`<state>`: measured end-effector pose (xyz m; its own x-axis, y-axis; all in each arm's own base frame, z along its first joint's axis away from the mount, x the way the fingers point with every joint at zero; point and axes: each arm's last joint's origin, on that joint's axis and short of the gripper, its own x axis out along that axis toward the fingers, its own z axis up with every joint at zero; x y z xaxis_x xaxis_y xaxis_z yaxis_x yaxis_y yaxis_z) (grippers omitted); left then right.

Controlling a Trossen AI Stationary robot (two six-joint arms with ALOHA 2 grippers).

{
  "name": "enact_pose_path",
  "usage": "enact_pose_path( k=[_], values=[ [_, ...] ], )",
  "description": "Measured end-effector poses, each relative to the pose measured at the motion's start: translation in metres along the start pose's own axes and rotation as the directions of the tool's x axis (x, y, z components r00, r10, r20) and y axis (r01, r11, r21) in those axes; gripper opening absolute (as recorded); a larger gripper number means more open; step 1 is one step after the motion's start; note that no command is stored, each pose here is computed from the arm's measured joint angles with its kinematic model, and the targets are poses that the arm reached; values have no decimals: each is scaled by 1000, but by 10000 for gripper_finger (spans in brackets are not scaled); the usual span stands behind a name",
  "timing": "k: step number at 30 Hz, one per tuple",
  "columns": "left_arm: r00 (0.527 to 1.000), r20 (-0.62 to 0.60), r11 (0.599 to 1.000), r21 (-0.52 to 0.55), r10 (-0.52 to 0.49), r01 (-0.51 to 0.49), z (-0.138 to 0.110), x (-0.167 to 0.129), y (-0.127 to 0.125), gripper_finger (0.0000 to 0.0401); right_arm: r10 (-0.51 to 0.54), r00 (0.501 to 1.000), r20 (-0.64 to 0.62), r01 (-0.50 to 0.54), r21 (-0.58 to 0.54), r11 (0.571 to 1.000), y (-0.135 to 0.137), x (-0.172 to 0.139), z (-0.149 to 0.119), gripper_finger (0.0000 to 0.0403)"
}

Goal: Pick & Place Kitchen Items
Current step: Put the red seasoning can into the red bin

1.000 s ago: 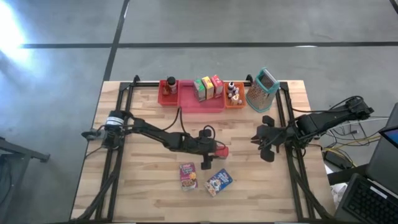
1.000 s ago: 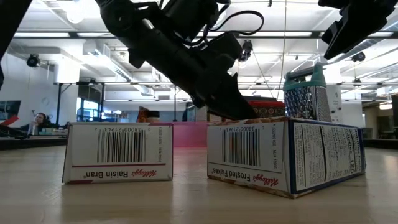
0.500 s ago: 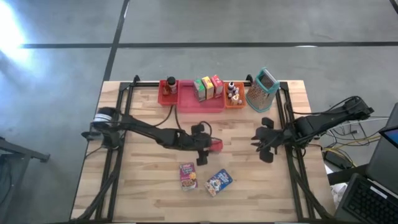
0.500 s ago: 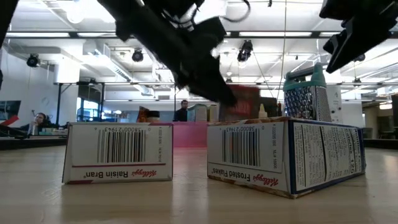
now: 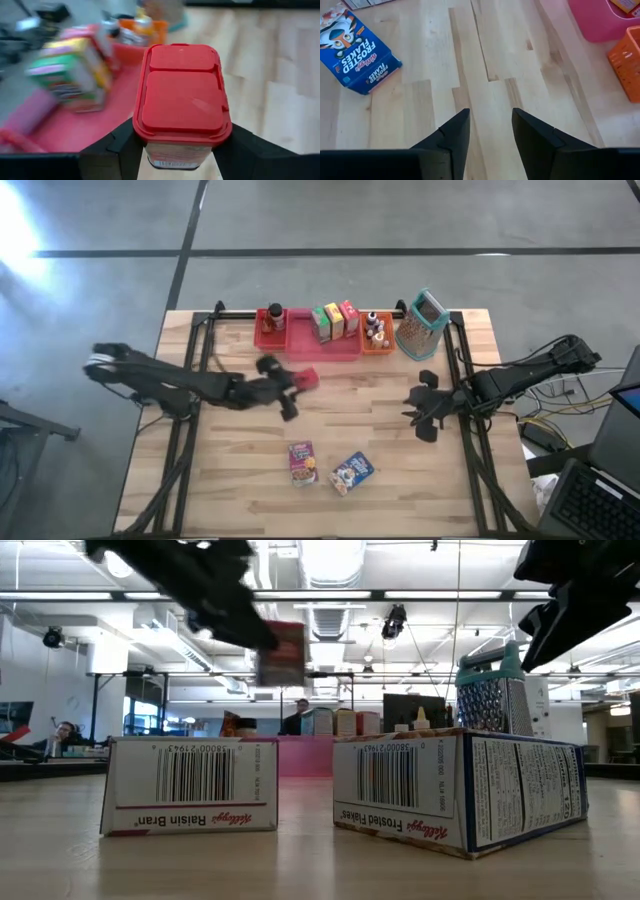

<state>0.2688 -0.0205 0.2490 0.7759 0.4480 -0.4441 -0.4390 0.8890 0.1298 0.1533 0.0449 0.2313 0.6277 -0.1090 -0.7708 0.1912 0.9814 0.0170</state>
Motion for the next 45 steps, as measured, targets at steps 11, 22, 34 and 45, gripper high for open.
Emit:
enact_pose_path(
  k=[11,22,34,45],
  values=[
    [976,84,979,-48,200,-197,-20,-35,61,206,-14,999,33,14,10,1000,0,0,3,165],
    [972,-25,957,-175,232,-233,-30,-16,108,211,-2,998,60,2,13,1000,1,0,5,187],
    [962,-91,937,-219,259,-273,-40,-3,155,212,2,998,68,0,-30,1000,2,0,6,201],
    [959,-119,929,-242,259,-281,-51,26,171,213,-19,997,80,23,-53,998,1,0,7,177]
  ],
)
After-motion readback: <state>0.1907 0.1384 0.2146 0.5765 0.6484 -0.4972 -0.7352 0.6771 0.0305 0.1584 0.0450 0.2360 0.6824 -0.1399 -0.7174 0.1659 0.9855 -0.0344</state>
